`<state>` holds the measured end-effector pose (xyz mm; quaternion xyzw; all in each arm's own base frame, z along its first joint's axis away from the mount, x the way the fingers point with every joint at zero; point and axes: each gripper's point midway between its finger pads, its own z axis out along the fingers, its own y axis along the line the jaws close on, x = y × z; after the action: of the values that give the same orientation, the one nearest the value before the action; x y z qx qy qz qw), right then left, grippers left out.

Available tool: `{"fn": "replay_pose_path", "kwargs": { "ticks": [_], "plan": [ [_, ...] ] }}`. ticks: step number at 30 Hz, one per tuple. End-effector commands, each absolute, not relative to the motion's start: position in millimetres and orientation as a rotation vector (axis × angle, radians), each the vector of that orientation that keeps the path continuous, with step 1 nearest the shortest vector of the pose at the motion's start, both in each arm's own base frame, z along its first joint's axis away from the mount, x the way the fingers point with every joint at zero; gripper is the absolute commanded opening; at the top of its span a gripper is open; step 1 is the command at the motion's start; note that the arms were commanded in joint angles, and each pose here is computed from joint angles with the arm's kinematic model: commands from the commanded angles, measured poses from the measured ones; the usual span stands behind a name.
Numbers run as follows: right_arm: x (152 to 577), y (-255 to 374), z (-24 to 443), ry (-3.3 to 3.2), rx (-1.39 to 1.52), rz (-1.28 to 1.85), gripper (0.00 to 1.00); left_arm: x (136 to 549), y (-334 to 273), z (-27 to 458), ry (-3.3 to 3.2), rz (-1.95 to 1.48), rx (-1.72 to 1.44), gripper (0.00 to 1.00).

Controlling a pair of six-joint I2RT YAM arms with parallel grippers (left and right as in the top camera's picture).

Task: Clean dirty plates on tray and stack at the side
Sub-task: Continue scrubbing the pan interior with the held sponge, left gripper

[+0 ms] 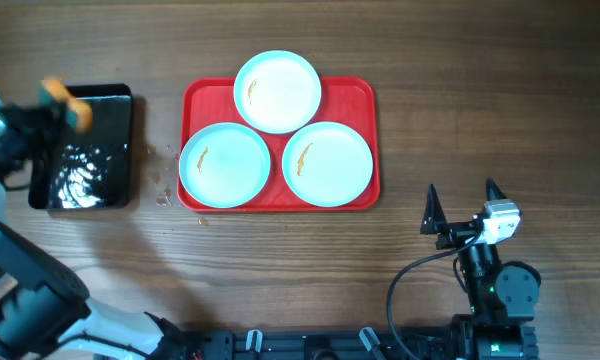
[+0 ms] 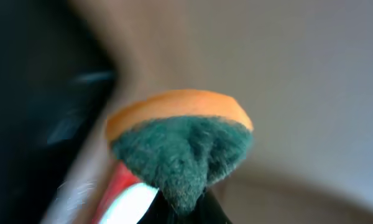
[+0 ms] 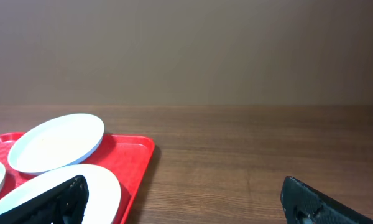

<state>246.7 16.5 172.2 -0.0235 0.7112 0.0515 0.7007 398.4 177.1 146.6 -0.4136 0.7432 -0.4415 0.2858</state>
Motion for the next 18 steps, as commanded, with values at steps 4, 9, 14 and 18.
{"fn": "replay_pose_path", "kwargs": {
  "ticks": [4,9,14,18],
  "plan": [
    [246.5,14.3,175.2,1.570,-0.053,0.094,0.99,393.9,172.4,190.3,1.865,-1.398,-1.048,0.04],
    [246.5,14.3,175.2,1.570,-0.054,0.094,1.00,401.5,167.4,236.7,1.816,-1.284,-0.505,0.04],
    [246.5,14.3,175.2,1.570,-0.053,0.094,1.00,373.6,226.2,117.1,2.010,-0.748,-1.483,0.04],
    [246.5,14.3,175.2,1.570,-0.053,0.095,1.00,390.6,197.5,151.7,1.953,-1.065,-1.292,0.04]
  ]
}}
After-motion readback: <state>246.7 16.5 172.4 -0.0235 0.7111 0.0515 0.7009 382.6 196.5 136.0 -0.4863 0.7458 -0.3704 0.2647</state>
